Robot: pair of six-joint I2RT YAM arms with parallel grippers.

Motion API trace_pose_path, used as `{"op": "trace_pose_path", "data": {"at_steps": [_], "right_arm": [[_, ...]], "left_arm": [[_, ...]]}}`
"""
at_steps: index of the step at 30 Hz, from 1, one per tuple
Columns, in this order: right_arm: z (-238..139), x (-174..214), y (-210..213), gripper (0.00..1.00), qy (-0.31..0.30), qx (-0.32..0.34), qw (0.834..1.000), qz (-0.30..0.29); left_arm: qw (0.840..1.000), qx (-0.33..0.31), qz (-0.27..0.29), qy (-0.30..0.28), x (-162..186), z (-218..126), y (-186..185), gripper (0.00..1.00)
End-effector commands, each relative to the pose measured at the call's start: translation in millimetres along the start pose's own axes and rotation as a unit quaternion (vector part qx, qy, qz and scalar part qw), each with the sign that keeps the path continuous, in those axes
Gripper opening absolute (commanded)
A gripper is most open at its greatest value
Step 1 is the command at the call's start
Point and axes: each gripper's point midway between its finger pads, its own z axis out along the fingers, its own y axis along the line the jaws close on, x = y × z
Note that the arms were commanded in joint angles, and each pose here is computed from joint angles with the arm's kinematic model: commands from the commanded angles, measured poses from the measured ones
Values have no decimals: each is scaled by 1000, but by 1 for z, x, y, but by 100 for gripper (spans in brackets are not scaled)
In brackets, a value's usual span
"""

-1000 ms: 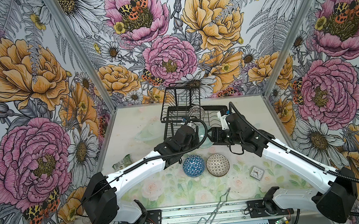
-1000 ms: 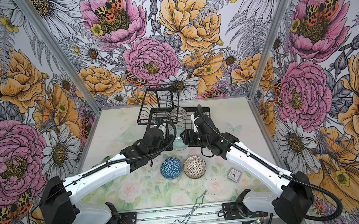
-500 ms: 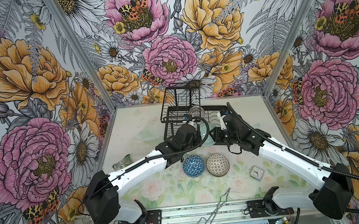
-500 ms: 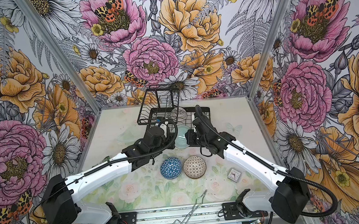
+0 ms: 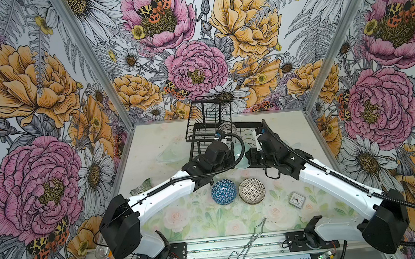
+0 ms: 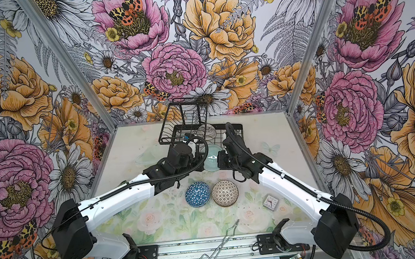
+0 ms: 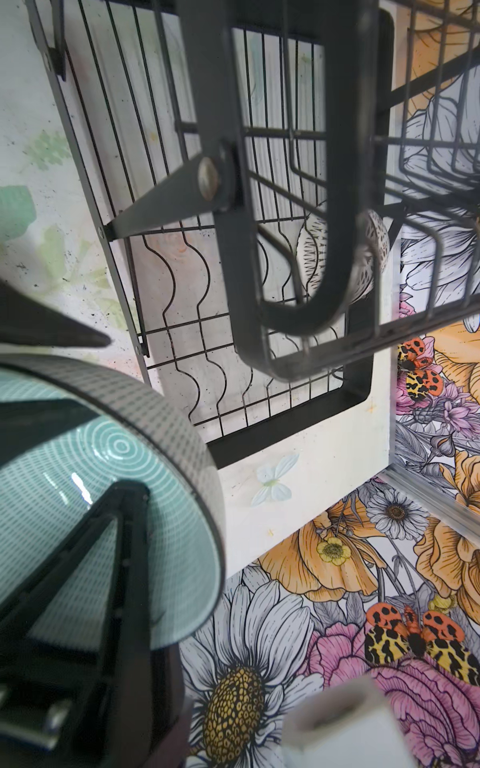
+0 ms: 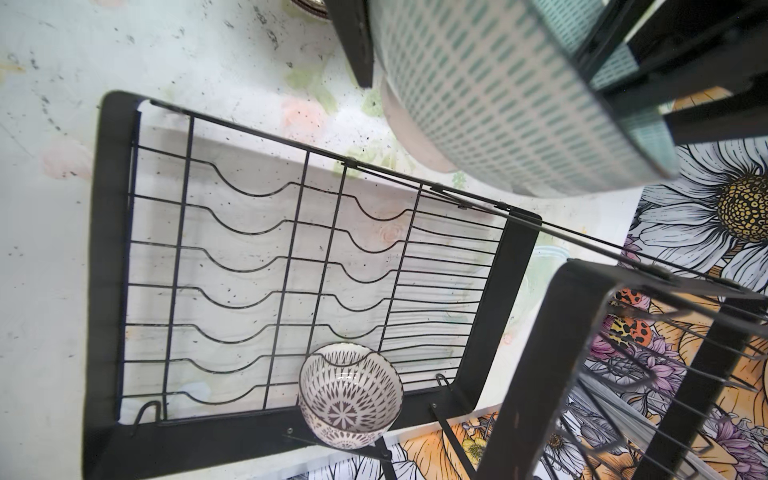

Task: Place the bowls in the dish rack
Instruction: 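Raise the green bowl toward the rack while right gripper grasps its rim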

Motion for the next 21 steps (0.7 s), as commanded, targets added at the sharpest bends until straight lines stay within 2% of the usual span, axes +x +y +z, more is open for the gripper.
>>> {"op": "trace_pose_path", "data": {"at_steps": [1, 4, 6, 10, 13, 17, 21], "right_arm": [[-17, -29, 3, 0, -51, -9, 999, -9], [-18, -37, -7, 0, -55, 2, 998, -23], [-17, -42, -13, 0, -57, 8, 998, -38], [-14, -58, -22, 0, -72, 45, 989, -124], [-15, -76, -32, 0, -90, 96, 970, -205], [-17, -105, -42, 0, -131, 158, 928, -309], [-12, -131, -59, 0, -169, 206, 893, -363]], "left_arm": [[1000, 16, 21, 11, -12, -9, -4, 66], [998, 5, 47, 36, -9, -13, 6, 89], [996, 0, 67, 56, -5, -14, 12, 98], [992, -17, 95, 78, 2, -13, 25, 99], [992, -22, 97, 84, 4, -13, 31, 99], [991, -19, 93, 90, 7, -11, 33, 99], [990, -25, 98, 98, 13, -8, 38, 99]]}}
